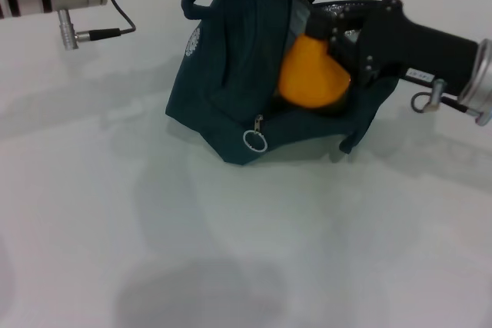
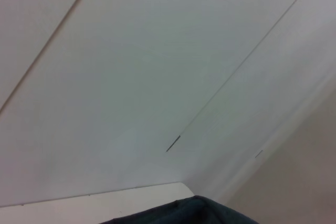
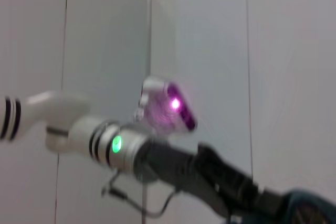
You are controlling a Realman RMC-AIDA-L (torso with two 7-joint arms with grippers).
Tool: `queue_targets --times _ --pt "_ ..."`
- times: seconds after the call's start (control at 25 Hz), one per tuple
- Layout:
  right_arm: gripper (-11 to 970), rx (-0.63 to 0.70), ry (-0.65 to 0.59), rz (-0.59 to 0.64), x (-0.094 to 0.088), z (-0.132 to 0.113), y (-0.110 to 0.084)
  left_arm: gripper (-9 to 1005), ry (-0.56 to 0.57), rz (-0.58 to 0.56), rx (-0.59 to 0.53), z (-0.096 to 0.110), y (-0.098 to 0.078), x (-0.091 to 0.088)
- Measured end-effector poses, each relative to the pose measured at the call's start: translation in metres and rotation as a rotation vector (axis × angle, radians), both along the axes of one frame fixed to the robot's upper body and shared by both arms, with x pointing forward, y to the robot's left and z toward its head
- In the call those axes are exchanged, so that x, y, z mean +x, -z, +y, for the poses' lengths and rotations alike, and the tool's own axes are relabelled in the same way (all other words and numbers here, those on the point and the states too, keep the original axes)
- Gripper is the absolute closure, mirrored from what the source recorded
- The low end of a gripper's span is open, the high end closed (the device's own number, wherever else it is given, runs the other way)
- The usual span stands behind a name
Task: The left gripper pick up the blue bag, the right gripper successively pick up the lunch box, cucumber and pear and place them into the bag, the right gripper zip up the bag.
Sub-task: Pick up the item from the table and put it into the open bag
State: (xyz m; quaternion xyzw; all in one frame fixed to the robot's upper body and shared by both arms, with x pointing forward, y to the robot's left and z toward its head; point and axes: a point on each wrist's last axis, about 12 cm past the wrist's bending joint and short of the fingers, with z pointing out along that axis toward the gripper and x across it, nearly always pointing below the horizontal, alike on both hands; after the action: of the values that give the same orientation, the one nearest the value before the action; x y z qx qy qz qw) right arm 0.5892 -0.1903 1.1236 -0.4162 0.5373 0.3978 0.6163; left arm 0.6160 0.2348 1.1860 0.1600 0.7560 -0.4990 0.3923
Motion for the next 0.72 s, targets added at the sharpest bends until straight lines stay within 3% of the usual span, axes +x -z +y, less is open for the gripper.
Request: queue_targets --times 0.72 --pt "920 -0.089 0.089 -0.087 0.014 0.008 0.004 910 -0.001 0.009 -0.004 0.0 0.002 -0.001"
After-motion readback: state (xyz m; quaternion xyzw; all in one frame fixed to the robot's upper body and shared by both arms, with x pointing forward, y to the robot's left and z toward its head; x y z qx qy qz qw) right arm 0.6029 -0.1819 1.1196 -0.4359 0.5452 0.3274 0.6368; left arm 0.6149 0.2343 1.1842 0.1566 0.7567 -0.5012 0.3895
